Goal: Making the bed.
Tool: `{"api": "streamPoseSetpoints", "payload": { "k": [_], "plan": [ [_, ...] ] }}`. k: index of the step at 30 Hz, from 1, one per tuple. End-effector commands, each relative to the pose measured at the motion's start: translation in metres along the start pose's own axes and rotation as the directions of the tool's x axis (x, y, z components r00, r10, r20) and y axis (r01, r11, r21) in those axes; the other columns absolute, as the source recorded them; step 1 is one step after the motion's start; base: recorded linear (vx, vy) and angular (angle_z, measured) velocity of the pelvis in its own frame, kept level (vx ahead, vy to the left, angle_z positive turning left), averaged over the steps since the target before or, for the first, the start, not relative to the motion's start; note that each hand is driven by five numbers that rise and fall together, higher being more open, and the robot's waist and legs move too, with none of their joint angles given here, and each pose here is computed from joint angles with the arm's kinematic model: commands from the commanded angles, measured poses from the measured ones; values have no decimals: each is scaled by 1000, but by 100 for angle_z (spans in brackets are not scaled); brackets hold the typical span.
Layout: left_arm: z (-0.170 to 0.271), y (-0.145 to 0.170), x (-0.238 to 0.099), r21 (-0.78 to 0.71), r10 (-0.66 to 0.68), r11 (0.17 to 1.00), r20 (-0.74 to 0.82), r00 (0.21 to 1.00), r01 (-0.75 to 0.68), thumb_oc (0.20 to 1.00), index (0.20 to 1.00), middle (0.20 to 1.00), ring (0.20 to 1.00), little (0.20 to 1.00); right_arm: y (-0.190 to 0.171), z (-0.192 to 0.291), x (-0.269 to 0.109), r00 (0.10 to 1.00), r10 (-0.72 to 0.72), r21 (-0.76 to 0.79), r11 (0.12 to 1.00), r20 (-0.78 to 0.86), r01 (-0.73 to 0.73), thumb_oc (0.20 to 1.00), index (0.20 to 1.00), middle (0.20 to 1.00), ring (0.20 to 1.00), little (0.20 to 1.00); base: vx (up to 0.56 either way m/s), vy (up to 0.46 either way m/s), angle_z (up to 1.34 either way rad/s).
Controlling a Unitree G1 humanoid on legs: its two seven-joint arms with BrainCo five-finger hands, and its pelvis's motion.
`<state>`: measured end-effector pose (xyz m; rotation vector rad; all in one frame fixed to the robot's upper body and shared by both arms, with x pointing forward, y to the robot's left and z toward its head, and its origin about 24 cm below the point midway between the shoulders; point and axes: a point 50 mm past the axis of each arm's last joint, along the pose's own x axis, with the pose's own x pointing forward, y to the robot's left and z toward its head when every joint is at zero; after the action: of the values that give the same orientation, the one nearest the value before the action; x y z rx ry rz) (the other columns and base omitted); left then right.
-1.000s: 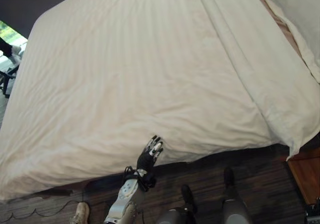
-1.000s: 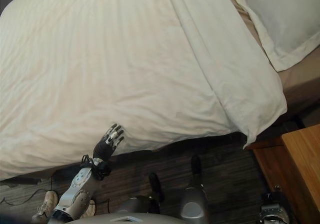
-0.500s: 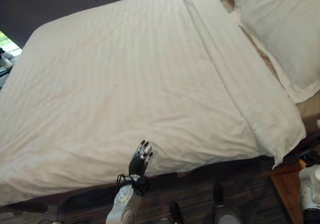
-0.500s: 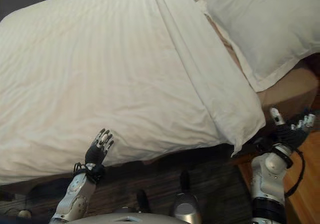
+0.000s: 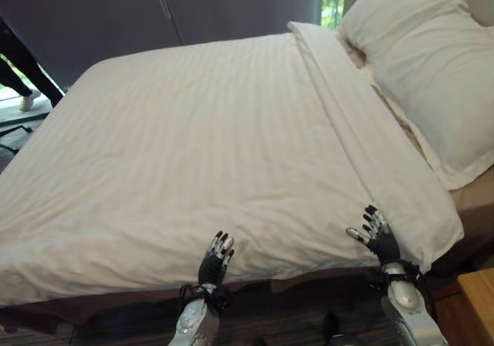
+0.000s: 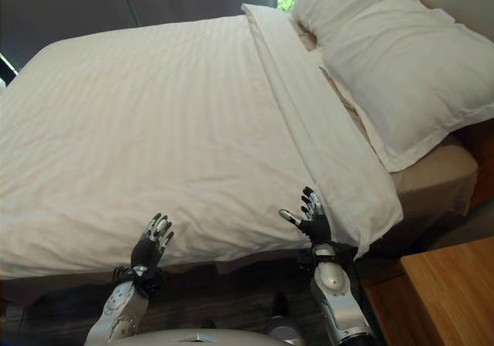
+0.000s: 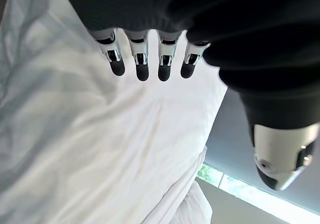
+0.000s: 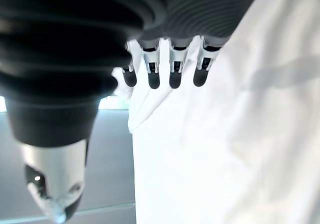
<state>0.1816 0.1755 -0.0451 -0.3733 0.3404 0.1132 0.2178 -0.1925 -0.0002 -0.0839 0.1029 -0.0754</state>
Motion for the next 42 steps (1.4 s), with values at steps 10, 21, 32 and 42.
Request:
{"api": "streamPoseSetpoints", "payload": {
  "k": [10, 21, 32, 42],
  "plan": [
    [45, -3, 15, 67, -34, 998, 218, 975, 20, 1000, 1000, 1000, 1000, 1000, -19, 33, 15, 984, -62, -4, 998, 166, 63, 1000, 1000, 1000, 1000, 1000, -6, -35, -6],
    [49, 6, 19, -97, 54, 995, 245, 968, -31, 1000, 1000, 1000, 1000, 1000, -9, 67, 47, 962, 34, -84, 996, 272, -11, 1000, 1000, 1000, 1000, 1000, -228, -157, 54],
    [48, 1, 21, -66, 14, 998, 223, 975, 0, 1000, 1000, 1000, 1000, 1000, -36, 11, 11, 982, -183, 121, 977, 50, 176, 1000, 1000, 1000, 1000, 1000, -288, -177, 107],
    [65, 0, 30, 114, -35, 994, 271, 962, 4, 1000, 1000, 1000, 1000, 1000, -46, 17, 7, 958, -273, 115, 958, 85, 263, 1000, 1000, 1000, 1000, 1000, -451, 263, 117]
  ]
}}
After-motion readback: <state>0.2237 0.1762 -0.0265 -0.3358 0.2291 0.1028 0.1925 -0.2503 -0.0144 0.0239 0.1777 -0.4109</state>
